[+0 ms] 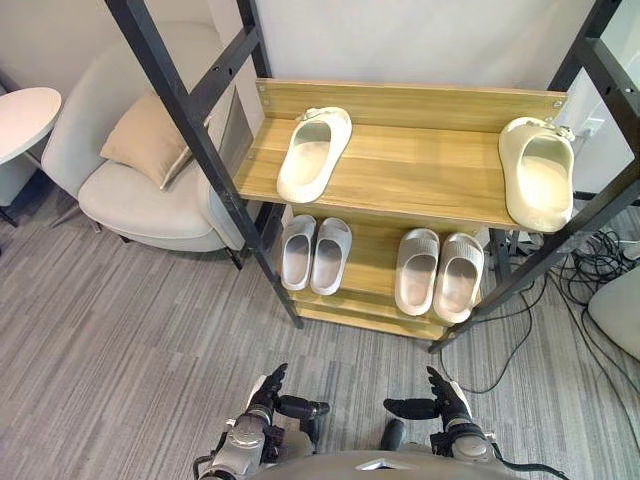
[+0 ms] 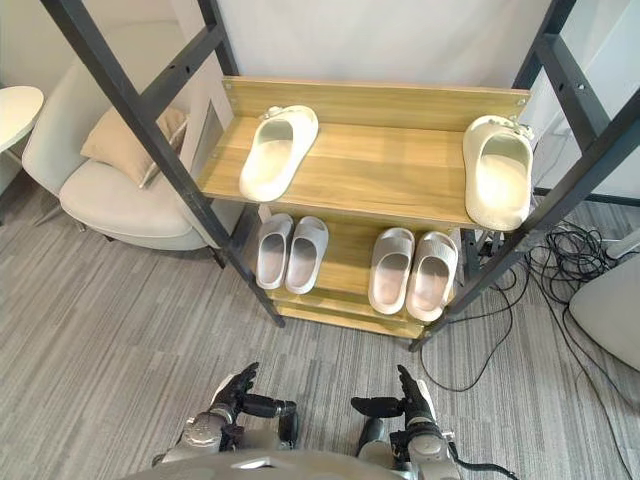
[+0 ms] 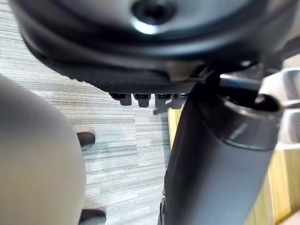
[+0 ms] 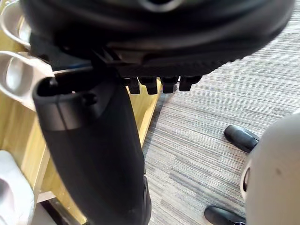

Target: Organize the slippers on the shoe rack

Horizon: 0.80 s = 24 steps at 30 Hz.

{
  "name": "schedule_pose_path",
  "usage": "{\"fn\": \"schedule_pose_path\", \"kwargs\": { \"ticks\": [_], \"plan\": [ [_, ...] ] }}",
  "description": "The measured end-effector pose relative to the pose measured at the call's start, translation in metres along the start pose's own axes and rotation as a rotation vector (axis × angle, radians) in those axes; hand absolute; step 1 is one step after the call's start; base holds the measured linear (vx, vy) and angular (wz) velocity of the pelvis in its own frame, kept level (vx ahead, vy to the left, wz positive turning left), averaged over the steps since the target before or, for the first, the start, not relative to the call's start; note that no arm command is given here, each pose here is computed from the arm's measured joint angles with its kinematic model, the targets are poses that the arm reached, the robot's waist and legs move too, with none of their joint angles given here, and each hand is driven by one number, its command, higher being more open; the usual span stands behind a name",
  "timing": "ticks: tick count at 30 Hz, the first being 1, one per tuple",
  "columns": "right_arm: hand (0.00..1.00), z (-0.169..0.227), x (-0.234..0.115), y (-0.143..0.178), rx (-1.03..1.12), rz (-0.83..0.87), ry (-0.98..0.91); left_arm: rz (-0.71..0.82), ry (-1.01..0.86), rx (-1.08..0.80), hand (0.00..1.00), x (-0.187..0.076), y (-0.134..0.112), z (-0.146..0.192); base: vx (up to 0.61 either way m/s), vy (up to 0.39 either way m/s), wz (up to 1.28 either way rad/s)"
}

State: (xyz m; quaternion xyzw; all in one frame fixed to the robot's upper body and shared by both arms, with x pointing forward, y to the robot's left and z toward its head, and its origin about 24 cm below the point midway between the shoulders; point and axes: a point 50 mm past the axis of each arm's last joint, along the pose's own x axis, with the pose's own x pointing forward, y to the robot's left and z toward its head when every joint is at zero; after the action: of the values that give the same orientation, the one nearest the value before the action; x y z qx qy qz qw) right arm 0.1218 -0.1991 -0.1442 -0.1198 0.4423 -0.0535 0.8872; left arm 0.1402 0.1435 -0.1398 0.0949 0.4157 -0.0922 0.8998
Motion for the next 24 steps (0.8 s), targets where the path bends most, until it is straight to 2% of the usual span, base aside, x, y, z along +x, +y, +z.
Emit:
{"fn": "schedule_pose_path", "kwargs": {
  "ticks": [3, 4, 5, 8, 12, 21, 23, 24],
  "plan": [
    [1.0, -0.003, 0.0, 0.0, 0.021, -0.019, 0.019, -0.083, -0.094, 0.058, 1.0, -0.001, -0.018, 0.02, -0.01, 0.022, 0.05],
    [1.0, -0.005, 0.0, -0.001, 0.047, -0.035, 0.031, -0.154, -0.2, 0.113, 1.0, -0.005, -0.033, 0.042, -0.01, 0.019, 0.11],
    [1.0, -0.005, 0.0, -0.001, 0.055, -0.04, 0.034, -0.18, -0.241, 0.134, 1.0, -0.008, -0.039, 0.05, 0.0, 0.021, 0.14],
    [1.0, -0.006, 0.001, -0.004, 0.074, -0.059, 0.043, -0.36, -0.446, 0.16, 1.0, -0.027, -0.07, 0.087, 0.02, 0.015, 0.1],
    [1.0, -0.004, 0.003, -0.005, 0.08, -0.065, 0.049, -0.557, -0.588, 0.159, 1.0, -0.049, -0.101, 0.115, 0.02, 0.007, 0.0],
    [1.0, -0.003, 0.004, -0.004, 0.067, -0.063, 0.045, -0.599, -0.809, 0.003, 1.0, -0.085, -0.098, 0.161, 0.0, 0.001, 0.0],
    [1.0, -0.006, 0.004, -0.001, 0.039, -0.052, 0.059, -0.567, -1.025, -0.045, 1.0, -0.111, -0.088, 0.207, 0.0, 0.0, 0.0],
    [1.0, -0.006, 0.004, -0.001, 0.038, -0.052, 0.06, -0.558, -1.058, -0.05, 1.0, -0.115, -0.086, 0.214, 0.0, 0.0, 0.0]
  ]
}}
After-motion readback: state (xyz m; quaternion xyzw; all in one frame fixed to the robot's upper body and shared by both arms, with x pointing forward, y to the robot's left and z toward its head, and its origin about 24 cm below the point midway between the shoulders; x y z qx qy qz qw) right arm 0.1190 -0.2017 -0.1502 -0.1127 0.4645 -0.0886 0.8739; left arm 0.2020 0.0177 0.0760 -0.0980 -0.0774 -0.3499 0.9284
